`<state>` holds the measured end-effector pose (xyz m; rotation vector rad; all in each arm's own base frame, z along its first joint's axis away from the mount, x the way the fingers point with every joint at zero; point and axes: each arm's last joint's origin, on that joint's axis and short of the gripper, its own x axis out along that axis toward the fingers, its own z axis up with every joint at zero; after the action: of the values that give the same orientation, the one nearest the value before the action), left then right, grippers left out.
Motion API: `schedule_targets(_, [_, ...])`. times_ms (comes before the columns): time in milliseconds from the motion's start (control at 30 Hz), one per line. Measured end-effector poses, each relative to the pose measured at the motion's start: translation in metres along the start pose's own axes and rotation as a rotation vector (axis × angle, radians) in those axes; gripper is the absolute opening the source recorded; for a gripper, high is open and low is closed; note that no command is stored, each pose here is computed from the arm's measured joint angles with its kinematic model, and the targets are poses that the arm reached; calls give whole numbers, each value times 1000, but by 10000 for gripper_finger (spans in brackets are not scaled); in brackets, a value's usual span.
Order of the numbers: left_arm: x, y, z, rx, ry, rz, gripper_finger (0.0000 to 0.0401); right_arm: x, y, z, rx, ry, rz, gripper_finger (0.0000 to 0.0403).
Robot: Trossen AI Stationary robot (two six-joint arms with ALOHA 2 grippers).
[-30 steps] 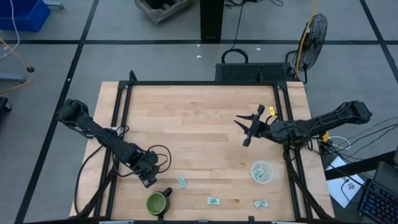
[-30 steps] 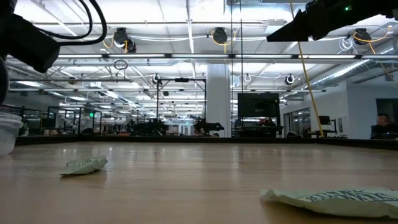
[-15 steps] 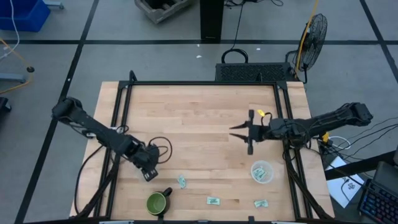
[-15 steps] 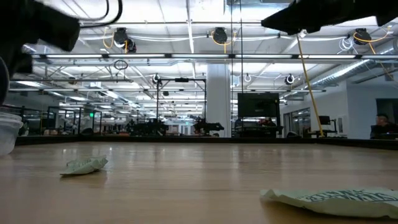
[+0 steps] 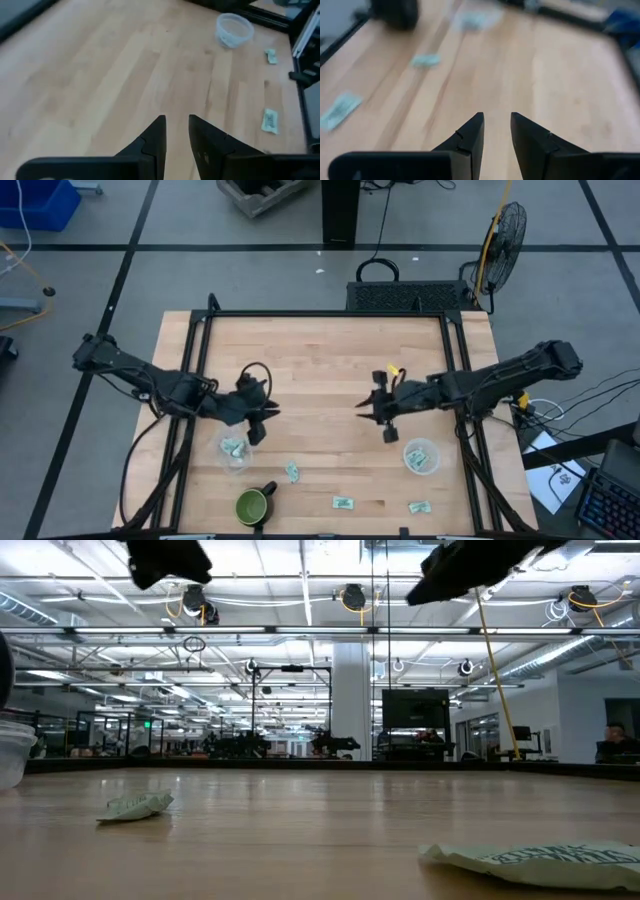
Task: Pick and place items into bin
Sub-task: Put the green stevia packet into the right transparent bin
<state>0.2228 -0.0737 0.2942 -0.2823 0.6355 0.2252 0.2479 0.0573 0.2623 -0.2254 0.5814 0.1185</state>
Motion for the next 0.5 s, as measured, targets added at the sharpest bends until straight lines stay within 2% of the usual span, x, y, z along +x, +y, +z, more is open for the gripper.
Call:
schedule_targets(67, [5, 1, 3, 59, -9, -1, 88, -5, 11, 8, 29, 80, 48, 89])
schedule_targets(267, [21, 10, 7, 132, -4, 77, 88, -28, 58, 13, 264, 229, 188, 89])
schedule_targets(333, [25, 14, 8, 152, 4, 99, 88, -29, 73, 5, 331, 282, 245, 89])
schedule_targets(500, [37, 20, 9, 200, 28, 141, 88, -16, 106, -33, 573, 479, 244, 91])
